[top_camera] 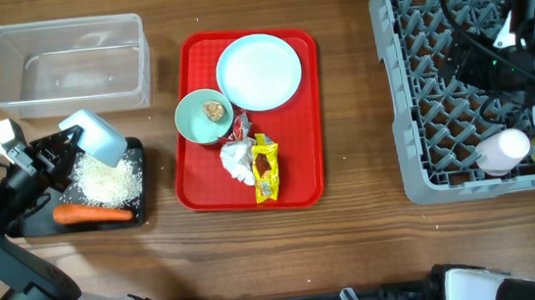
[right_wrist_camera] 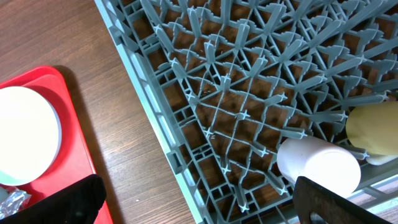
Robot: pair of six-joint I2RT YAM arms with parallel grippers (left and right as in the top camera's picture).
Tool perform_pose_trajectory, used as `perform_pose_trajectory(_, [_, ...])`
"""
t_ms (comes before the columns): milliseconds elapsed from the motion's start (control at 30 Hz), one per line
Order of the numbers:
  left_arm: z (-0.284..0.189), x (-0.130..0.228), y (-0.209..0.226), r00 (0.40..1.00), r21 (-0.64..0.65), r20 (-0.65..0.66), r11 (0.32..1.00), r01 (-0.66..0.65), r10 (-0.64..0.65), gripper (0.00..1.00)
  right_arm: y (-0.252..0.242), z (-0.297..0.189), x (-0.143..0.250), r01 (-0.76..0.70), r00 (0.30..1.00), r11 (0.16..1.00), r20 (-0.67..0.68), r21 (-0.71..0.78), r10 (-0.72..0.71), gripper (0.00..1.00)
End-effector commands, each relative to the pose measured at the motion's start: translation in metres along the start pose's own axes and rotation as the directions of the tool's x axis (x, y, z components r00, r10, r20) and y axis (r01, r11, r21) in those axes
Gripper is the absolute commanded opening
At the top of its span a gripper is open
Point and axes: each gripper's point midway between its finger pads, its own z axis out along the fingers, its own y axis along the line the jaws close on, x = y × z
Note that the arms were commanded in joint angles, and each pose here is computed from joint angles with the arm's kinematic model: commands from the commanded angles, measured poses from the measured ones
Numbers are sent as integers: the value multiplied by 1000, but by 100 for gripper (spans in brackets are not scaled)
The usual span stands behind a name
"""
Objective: Sort waste into correct bins and load items into the dishwasher rack
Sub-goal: 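Tip the rice bowl over the black tray to dump the rice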
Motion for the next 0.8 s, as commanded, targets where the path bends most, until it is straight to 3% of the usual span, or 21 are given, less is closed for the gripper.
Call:
perform_pose_trajectory(0, [-2,-1,-2,1000,33,13,999,16,-16,4,-5,5,2,-1,1000,1000,-11,27,2,99])
perform_pose_trajectory(200, [-2,5,-4,994,34,11,993,109,-109,4,-5,5,2,-2,1000,1000,-13,28,2,100])
perform_pose_trajectory(467, [-15,3,8,990,-30,44,990,137,-135,4,-7,5,7,-1,999,999,-32,34,2,99])
perform_pose_trajectory(600, [-25,2,-6,962,54,87,966,254,-258,4,-7,5,7,-1,1000,999,-31,34,2,99])
perform_pose_trajectory(767, [-33,1,4,978,-5,107,983,182,-180,4,-7,5,6,0,1000,999,-30,34,1,99])
